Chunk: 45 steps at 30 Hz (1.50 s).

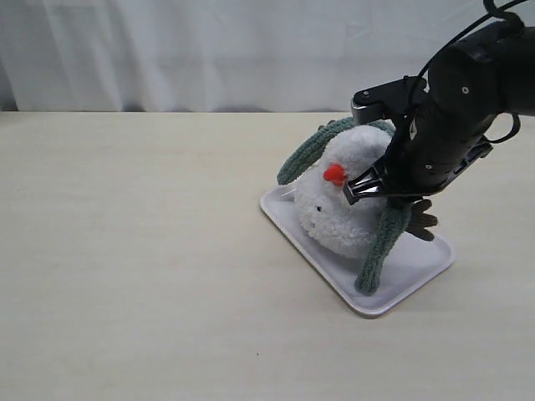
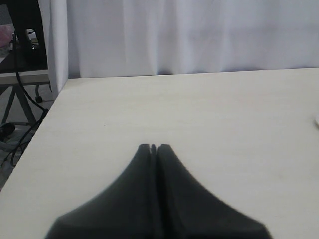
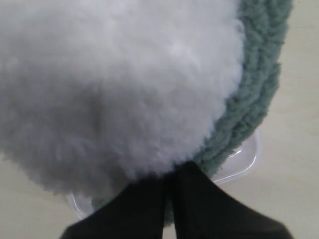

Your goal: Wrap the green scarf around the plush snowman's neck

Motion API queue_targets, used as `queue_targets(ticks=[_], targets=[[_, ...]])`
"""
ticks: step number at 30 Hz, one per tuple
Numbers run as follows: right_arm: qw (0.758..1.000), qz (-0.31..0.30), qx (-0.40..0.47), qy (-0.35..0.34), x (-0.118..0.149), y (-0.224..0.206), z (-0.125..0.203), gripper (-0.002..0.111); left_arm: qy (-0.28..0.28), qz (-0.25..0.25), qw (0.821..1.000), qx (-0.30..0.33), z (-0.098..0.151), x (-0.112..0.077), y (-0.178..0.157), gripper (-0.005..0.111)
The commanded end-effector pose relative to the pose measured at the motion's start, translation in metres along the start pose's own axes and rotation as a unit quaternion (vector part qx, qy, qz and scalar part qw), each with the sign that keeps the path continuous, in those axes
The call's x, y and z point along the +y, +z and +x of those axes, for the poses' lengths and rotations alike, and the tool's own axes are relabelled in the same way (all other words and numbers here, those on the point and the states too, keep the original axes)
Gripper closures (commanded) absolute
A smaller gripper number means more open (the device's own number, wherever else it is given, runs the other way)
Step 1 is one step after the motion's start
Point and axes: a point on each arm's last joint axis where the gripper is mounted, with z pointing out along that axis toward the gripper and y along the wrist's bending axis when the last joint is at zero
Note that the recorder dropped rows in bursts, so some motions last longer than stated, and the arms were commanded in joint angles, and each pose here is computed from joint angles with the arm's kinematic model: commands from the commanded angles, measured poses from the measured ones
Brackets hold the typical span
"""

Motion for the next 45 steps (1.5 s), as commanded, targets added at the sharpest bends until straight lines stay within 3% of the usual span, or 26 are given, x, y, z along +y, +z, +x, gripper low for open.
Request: queue_targets(ticks=[1, 8, 16, 20, 27, 37, 45], targets=[[1.000, 0.006, -0.005, -0.009, -0.002, 0.002, 0.000, 0.104, -0.002, -0.003, 1.000, -0.004, 0.000, 0.000, 0.000, 0.107], [1.000, 0.005, -0.004, -0.009, -0.001, -0.002, 0.001, 0.104, -0.002, -0.003, 1.000, -0.004, 0.000, 0.000, 0.000, 0.107], [0.998, 0.002, -0.056, 0.003, -0.009, -0.043, 0.003, 0.104, -0.002, -0.003, 1.000, -0.004, 0.000, 0.000, 0.000, 0.107], [0.999, 0.006, -0.041, 0.007, -0.012, -0.052, 0.010, 0.104, -0.003, -0.003, 1.000, -0.004, 0.000, 0.000, 0.000, 0.107], [1.000, 0.001, -0.024, -0.004, -0.007, -0.028, 0.029, 0.104, -0.003, -0.003, 1.000, -0.004, 0.000, 0.000, 0.000, 0.107], [0.992, -0.037, -0.121, 0.003, 0.001, -0.019, 0.018, 0.104, -0.003, -0.003, 1.000, -0.004, 0.000, 0.000, 0.000, 0.107], [0.997, -0.023, -0.076, -0.018, 0.004, 0.010, 0.019, 0.104, -0.003, -0.003, 1.000, -0.004, 0.000, 0.000, 0.000, 0.107]])
